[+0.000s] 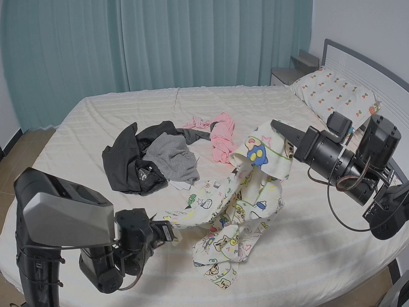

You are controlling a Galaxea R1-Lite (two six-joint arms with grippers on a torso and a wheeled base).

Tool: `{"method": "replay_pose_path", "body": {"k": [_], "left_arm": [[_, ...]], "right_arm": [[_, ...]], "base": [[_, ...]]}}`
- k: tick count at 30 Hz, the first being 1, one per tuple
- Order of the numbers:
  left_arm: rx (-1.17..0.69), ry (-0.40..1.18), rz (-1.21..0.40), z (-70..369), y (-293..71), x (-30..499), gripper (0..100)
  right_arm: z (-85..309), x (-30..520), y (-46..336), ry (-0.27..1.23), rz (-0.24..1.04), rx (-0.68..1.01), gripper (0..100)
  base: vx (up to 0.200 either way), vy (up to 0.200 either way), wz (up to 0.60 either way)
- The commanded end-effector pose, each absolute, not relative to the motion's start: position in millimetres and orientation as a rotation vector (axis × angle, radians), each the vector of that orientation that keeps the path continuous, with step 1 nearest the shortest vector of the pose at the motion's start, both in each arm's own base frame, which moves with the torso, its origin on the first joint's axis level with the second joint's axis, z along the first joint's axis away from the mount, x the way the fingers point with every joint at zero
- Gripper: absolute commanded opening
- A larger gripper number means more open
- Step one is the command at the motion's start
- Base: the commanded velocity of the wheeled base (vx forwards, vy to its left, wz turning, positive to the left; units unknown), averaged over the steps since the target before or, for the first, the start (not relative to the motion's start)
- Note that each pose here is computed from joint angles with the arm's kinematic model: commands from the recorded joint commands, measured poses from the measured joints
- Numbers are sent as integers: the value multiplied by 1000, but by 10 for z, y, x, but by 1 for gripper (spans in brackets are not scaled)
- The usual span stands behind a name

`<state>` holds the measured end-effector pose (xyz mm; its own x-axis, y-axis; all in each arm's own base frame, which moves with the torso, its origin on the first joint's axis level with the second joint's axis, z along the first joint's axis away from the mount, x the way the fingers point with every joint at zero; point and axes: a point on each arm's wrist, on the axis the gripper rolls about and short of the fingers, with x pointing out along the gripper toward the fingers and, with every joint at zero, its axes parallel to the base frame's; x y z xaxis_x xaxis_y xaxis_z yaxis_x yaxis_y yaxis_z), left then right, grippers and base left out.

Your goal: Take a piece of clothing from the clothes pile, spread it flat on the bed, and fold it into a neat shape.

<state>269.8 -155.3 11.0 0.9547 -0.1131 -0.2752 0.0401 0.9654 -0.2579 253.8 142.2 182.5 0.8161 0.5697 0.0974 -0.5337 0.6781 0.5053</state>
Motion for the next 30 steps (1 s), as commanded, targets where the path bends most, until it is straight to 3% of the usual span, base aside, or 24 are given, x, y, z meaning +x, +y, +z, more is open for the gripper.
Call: {"method": "replay_pose_path", "body": {"k": [1,5,8,10,13,21,26,30], "left_arm": [[-387,42,-44,784,-1366,2905,0],[-407,-69,-55,1098,-1294,2962,0],[-376,-153,-89,1301,-1330,3062,0],[-366,-185,-92,1373,-1348,3100,0],[-355,-250,-103,1592,-1372,3092,0],[-403,-350,-122,2229,-1210,2706,0],[-406,-314,-154,2176,-1165,2420,0],[-454,-216,-164,1939,-1131,2317,0]], "right_arm": [[1277,2729,1205,224,436,521,0],[1103,3026,1231,141,384,534,0],[1356,3260,1253,-91,345,566,0],[1486,3289,1270,-149,334,566,0],[1947,3202,1260,-300,356,561,0],[2849,2679,1160,-528,423,585,0],[2817,2423,1187,-499,467,599,0],[2463,2379,1235,-352,477,600,0]], "base": [[0,0,0],[0,0,0],[0,0,0],[0,0,0],[0,0,0],[0,0,0],[0,0,0],[0,0,0]]}}
